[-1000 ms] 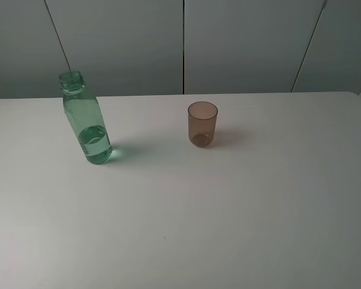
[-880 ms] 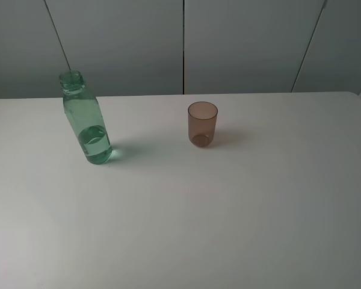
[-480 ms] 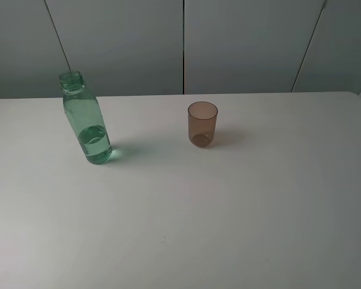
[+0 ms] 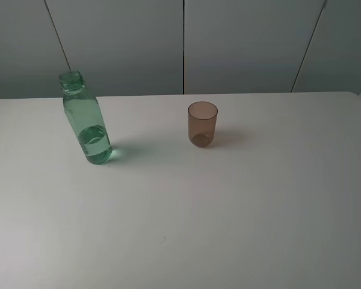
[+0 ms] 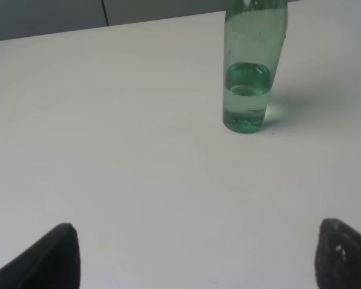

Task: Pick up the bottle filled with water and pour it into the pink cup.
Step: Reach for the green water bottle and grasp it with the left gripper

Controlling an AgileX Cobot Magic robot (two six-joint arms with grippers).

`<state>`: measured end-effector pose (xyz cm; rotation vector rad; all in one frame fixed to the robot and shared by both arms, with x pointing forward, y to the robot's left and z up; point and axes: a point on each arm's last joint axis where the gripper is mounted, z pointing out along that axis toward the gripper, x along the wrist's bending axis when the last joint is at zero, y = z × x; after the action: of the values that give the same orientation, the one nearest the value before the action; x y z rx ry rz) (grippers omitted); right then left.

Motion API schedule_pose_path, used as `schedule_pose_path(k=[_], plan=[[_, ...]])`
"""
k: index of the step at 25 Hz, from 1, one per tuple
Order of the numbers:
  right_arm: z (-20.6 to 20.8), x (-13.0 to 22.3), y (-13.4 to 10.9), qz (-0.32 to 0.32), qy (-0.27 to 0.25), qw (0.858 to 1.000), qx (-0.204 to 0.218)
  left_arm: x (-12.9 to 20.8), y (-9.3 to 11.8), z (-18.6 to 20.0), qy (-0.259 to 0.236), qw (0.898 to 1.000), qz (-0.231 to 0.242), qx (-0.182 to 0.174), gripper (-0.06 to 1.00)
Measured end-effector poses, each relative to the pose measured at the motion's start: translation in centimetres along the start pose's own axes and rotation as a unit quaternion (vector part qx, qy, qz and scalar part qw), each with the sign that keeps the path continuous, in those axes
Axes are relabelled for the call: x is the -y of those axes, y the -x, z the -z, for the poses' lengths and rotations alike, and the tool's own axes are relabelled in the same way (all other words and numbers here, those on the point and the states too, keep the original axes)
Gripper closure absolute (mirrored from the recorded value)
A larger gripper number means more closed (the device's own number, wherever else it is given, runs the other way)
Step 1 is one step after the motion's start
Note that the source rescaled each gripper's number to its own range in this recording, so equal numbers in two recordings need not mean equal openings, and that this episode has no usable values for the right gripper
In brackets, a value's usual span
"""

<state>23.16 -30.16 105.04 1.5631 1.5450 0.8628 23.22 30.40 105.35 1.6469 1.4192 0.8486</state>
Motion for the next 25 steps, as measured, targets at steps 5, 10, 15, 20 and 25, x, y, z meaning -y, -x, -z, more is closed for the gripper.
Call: schedule_pose_path(k=[5, 10, 15, 20, 25], plan=[[0.0, 0.0, 0.0, 0.0, 0.0, 1.0, 0.0, -1.1, 0.1, 1.3, 0.034, 0.999, -0.009, 0.004, -0.06], [0.0, 0.0, 0.0, 0.0, 0.0, 1.0, 0.0, -2.7, 0.2, 1.7, 0.052, 0.998, -0.027, 0.009, -0.06], [0.0, 0.0, 0.0, 0.0, 0.0, 1.0, 0.0, -5.1, 1.0, -1.0, 0.027, 0.998, -0.037, 0.049, -0.06], [0.0, 0.0, 0.0, 0.0, 0.0, 1.0, 0.0, -8.0, 2.5, -4.4, 0.043, 0.99, -0.055, 0.123, -0.06], [0.0, 0.0, 0.0, 0.0, 0.0, 1.0, 0.0, -9.6, 3.1, -8.5, 0.031, 0.985, -0.073, 0.153, -0.06]])
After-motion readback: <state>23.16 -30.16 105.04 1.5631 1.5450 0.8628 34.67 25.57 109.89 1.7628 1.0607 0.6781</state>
